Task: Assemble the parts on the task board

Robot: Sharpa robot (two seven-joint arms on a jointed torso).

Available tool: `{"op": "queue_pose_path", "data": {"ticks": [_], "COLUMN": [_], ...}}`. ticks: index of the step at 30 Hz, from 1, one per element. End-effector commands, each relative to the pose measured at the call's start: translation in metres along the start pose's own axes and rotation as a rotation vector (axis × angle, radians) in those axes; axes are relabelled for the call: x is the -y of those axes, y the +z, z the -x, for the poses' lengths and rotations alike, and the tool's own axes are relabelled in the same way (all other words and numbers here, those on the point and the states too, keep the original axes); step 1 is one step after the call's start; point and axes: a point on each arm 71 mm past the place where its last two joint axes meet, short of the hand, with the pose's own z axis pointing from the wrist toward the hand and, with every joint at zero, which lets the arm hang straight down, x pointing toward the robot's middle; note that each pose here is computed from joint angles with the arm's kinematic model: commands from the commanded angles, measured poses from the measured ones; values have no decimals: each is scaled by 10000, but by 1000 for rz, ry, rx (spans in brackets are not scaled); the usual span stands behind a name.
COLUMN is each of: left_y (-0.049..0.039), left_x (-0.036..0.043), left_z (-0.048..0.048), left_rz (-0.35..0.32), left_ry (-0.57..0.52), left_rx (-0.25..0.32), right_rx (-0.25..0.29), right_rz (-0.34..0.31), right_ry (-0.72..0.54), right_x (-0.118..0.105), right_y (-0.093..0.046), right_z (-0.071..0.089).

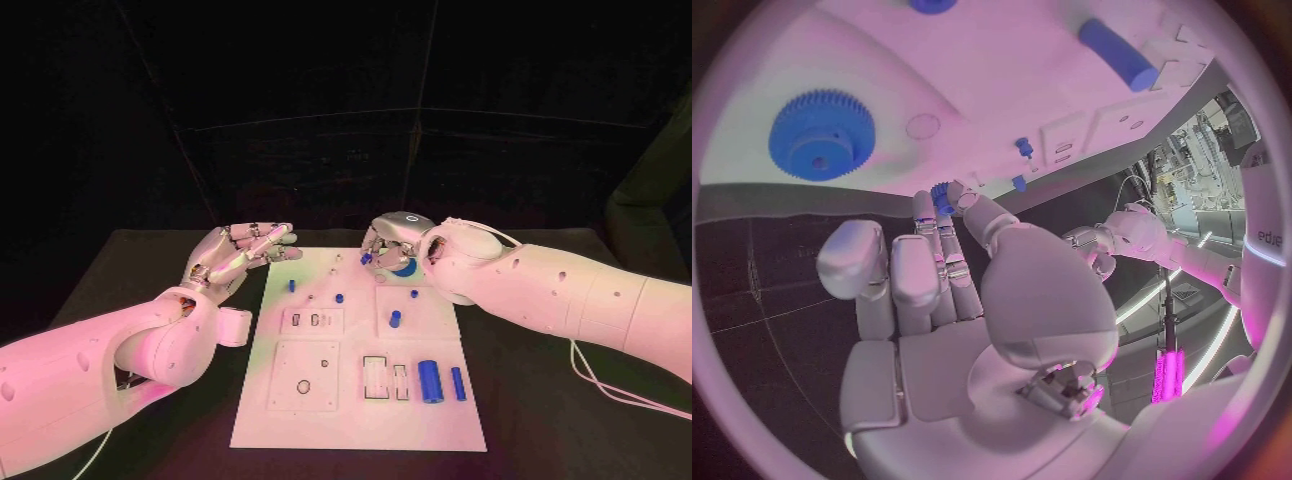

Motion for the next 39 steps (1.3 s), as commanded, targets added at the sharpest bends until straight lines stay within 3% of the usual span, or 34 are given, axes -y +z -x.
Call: {"op": "queue_pose_path", "data": {"ticks": [1,16,39], "left_y": [9,10,6], "left_x": [9,16,41], "left_z": [-17,-66,-73], "left_rz": [-4,-3,-3], "left_ry": [-16,-26,-26], "left_rx": [-8,-21,-24], "right_rx": [71,11,15], "right_rz": [-34,-62,-72], "right_ry": [26,22,-17], "right_x": [4,-169,-277], "right_y": [64,374,484], "right_z": [77,24,5]}}
